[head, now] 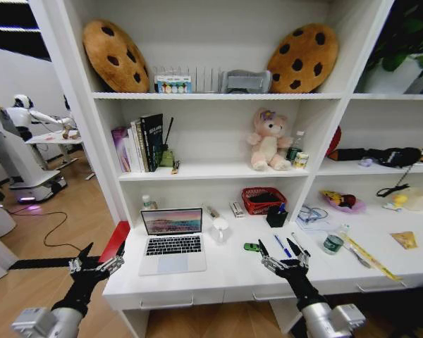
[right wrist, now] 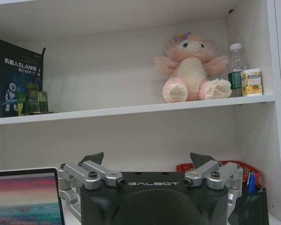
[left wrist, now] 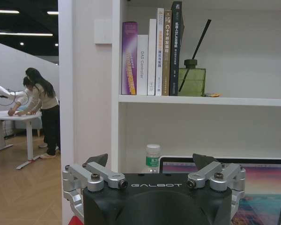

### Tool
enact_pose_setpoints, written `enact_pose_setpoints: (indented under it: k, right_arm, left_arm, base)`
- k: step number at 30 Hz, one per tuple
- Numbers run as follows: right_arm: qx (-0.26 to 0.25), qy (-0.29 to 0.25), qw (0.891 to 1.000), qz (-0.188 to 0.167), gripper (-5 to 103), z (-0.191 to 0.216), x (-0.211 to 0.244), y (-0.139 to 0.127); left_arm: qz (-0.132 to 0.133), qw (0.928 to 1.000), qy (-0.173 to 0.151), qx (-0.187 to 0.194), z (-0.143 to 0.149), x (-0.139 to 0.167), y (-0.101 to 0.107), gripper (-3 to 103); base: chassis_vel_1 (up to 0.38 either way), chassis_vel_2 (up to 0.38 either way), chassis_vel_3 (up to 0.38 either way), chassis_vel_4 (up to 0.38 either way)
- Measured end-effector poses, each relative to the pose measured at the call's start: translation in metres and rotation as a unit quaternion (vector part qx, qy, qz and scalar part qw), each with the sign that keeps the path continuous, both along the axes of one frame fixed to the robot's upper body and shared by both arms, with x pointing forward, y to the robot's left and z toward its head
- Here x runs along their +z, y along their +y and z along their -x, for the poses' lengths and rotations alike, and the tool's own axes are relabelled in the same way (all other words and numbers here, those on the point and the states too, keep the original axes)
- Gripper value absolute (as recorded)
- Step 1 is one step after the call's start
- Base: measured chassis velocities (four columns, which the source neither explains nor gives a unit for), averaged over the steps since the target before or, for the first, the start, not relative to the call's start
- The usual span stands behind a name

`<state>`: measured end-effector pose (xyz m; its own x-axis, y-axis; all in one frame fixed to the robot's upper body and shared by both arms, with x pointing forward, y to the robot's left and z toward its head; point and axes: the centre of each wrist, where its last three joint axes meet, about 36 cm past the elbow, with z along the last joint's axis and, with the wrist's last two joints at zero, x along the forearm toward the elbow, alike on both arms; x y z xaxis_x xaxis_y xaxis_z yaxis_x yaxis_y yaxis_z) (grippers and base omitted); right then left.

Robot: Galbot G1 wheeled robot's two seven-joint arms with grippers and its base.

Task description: Organize the objects on the table.

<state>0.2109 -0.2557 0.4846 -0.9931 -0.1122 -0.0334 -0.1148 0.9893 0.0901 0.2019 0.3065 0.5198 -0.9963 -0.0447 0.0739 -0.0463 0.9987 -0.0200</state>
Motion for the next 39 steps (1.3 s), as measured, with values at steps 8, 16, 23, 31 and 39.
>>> enact_pose_setpoints:
  k: [8,16,23,31,39]
  right_arm:
    - [0.001,-0.001,1.0,0.021,100,-0.002,-0.001,-0.001]
    - [-0.015,0.003,0.999,0.042,100,-0.001,-0.002,-0.001]
    - [-0.029,-0.001,0.998,0.059,100,-0.001,-0.002,-0.001]
    - [-0.029,0.0,0.998,0.062,100,-0.002,-0.006,-0.003]
    - [-0.026,0.009,0.997,0.067,100,-0.002,-0.012,-0.006]
  left_arm:
    - [-0.012,0.9998,-0.008,-0.01,-0.003,0.004,0.005,98]
    - [-0.013,0.9994,-0.014,-0.028,-0.002,0.005,0.006,72]
    - [-0.015,0.9993,-0.017,-0.031,-0.002,0.005,0.007,44]
    - [-0.036,0.9975,-0.025,-0.056,-0.006,0.008,0.012,12]
    - [-0.088,0.9908,-0.021,-0.101,-0.029,0.008,0.038,0]
  base:
    - [0.003,0.001,-0.016,-0.001]
    - [0.009,-0.005,-0.004,0.009]
    - [0.0,0.0,0.0,0.0]
    - [0.0,0.0,0.0,0.0]
    - [0.0,0.0,0.0,0.0]
